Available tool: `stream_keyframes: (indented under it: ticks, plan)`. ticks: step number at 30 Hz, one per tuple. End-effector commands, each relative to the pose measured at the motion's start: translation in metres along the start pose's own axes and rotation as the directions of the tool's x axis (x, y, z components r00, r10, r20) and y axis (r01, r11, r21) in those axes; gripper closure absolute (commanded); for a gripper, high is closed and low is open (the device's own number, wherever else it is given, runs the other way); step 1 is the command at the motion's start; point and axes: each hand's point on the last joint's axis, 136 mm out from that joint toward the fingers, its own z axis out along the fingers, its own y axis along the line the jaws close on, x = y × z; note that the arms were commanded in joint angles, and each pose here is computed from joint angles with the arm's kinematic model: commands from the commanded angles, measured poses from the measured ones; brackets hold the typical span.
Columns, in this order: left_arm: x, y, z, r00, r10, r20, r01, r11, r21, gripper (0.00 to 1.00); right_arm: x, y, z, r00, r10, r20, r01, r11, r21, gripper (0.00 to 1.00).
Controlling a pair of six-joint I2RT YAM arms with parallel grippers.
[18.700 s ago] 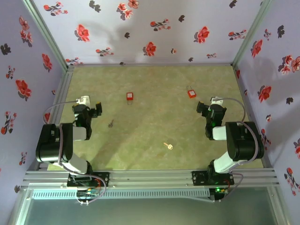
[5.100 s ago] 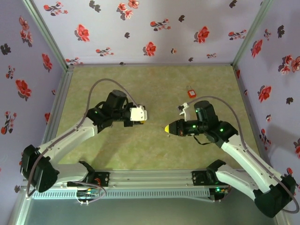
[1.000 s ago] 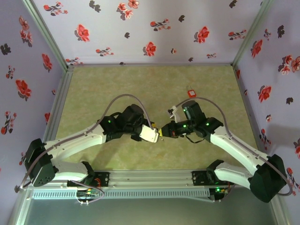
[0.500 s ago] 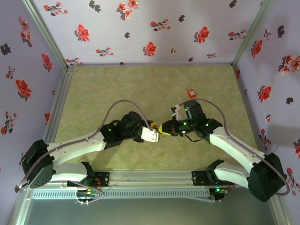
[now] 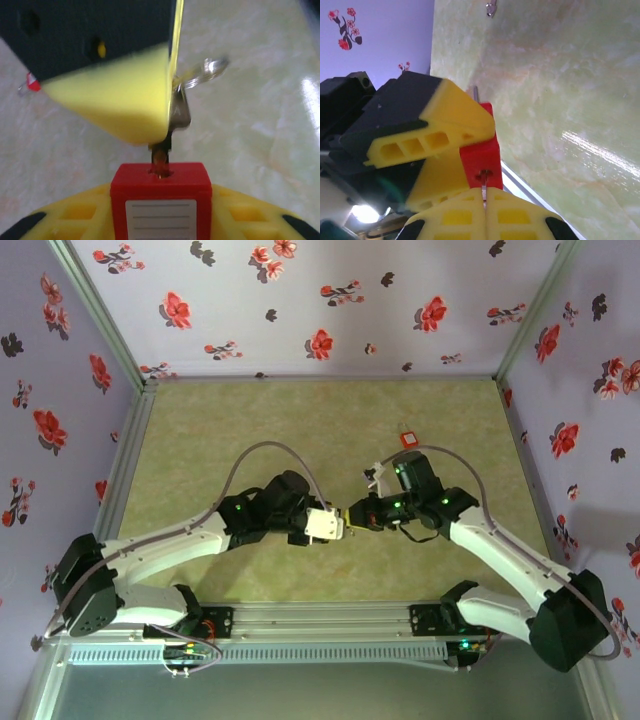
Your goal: Unlock with the key
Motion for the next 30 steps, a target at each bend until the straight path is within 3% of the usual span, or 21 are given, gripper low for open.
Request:
stream_keyframes:
  ticks: [1, 6, 10, 12, 15, 16, 20, 26, 30]
  plan:
    - [-0.094, 0.001, -0.031, 0.945, 0.01, 0.326, -0.044, 0.994, 0.097, 1.0, -0.013, -0.005, -0.003, 0.981, -0.186, 0.064, 0.18, 0.98, 0.086, 1.0]
    - [-0.108, 0.005, -0.035, 0.93, -0.004, 0.367, -0.038, 0.994, 0.107, 1.0, -0.012, -0.001, -0.002, 0.972, -0.222, 0.073, 0.216, 0.973, 0.077, 1.0]
    - [-0.114, 0.011, -0.035, 0.922, -0.003, 0.387, -0.032, 0.996, 0.083, 1.0, -0.014, -0.007, 0.004, 0.99, -0.128, 0.066, 0.123, 0.99, 0.074, 1.0]
    - [-0.114, 0.021, -0.029, 0.923, 0.014, 0.385, -0.017, 1.0, 0.003, 1.0, -0.019, -0.011, 0.009, 0.996, -0.036, 0.084, 0.031, 0.998, 0.059, 1.0]
    - [-0.103, 0.043, -0.016, 0.934, 0.122, 0.335, -0.044, 0.972, -0.231, 1.0, -0.031, -0.009, 0.016, 0.983, 0.131, 0.127, -0.129, 0.991, -0.023, 1.0]
    - [-0.098, 0.055, -0.014, 0.94, 0.146, 0.309, -0.042, 0.947, -0.318, 1.0, -0.037, -0.008, 0.016, 0.97, 0.189, 0.151, -0.184, 0.982, -0.05, 1.0]
    - [-0.069, 0.077, 0.007, 0.969, 0.17, 0.181, -0.067, 0.879, -0.472, 1.0, -0.051, -0.007, 0.017, 0.904, 0.384, 0.186, -0.361, 0.921, -0.146, 1.0]
    - [-0.034, 0.09, 0.032, 0.981, 0.191, 0.046, -0.127, 0.797, -0.59, 1.0, -0.057, -0.016, 0.014, 0.795, 0.571, 0.205, -0.534, 0.818, -0.212, 1.0]
    - [-0.024, 0.096, 0.037, 0.985, 0.17, 0.027, -0.115, 0.767, -0.632, 1.0, -0.059, -0.02, 0.013, 0.73, 0.652, 0.204, -0.596, 0.754, -0.276, 1.0]
